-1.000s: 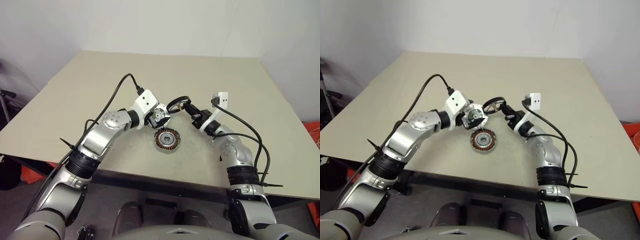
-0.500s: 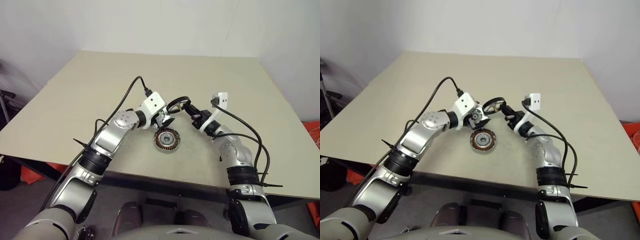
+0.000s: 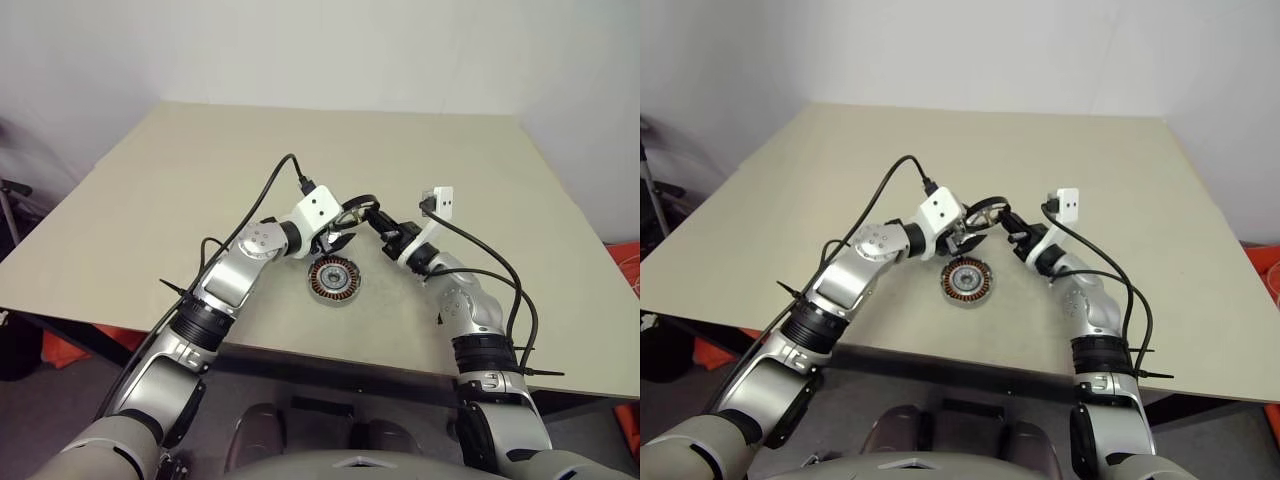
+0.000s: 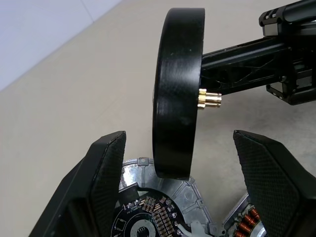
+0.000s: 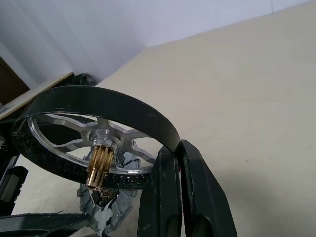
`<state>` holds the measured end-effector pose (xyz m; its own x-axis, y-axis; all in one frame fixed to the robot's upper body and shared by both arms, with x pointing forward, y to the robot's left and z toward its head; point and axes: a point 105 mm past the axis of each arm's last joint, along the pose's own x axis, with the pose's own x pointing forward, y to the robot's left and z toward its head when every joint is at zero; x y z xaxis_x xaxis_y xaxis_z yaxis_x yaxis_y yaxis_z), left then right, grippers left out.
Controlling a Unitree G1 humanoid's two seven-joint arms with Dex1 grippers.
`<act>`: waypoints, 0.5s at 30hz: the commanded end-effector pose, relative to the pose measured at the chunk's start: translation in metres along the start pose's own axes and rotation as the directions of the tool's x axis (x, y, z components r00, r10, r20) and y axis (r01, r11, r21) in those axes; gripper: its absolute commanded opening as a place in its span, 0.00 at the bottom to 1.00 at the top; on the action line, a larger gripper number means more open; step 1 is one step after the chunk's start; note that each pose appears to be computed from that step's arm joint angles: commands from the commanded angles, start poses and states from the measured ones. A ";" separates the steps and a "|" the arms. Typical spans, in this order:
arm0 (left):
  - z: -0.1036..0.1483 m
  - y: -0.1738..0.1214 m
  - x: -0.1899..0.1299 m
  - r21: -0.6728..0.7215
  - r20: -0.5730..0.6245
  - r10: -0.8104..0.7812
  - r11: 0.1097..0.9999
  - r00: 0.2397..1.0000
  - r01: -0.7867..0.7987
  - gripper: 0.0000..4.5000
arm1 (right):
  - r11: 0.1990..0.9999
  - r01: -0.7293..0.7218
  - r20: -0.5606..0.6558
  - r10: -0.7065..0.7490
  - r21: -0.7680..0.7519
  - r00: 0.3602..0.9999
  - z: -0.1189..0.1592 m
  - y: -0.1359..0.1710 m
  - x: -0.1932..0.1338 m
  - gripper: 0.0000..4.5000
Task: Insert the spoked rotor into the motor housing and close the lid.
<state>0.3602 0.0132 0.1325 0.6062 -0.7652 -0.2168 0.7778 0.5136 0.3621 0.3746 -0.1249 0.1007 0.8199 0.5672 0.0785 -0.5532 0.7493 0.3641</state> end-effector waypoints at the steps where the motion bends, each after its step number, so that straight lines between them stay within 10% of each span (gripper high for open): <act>1: 0.018 0.006 -0.002 0.027 0.061 0.012 1.000 0.998 -0.014 0.68 | 0.999 -0.036 0.058 0.039 -0.040 0.998 0.019 0.010 0.003 0.00; 5: 0.017 0.007 -0.002 0.032 0.055 0.024 0.999 0.998 -0.026 0.40 | 0.999 -0.037 0.059 0.039 -0.040 0.997 0.019 0.010 0.003 0.00; 15: 0.015 0.007 -0.002 0.034 0.051 0.026 0.999 0.998 -0.028 0.40 | 0.999 -0.029 0.057 0.032 -0.041 0.998 0.019 0.009 0.003 0.00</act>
<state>0.3600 0.0115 0.1328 0.6053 -0.7657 -0.2174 0.7775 0.5102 0.3677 0.3748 -0.1252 0.1004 0.8227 0.5634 0.0760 -0.5488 0.7522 0.3647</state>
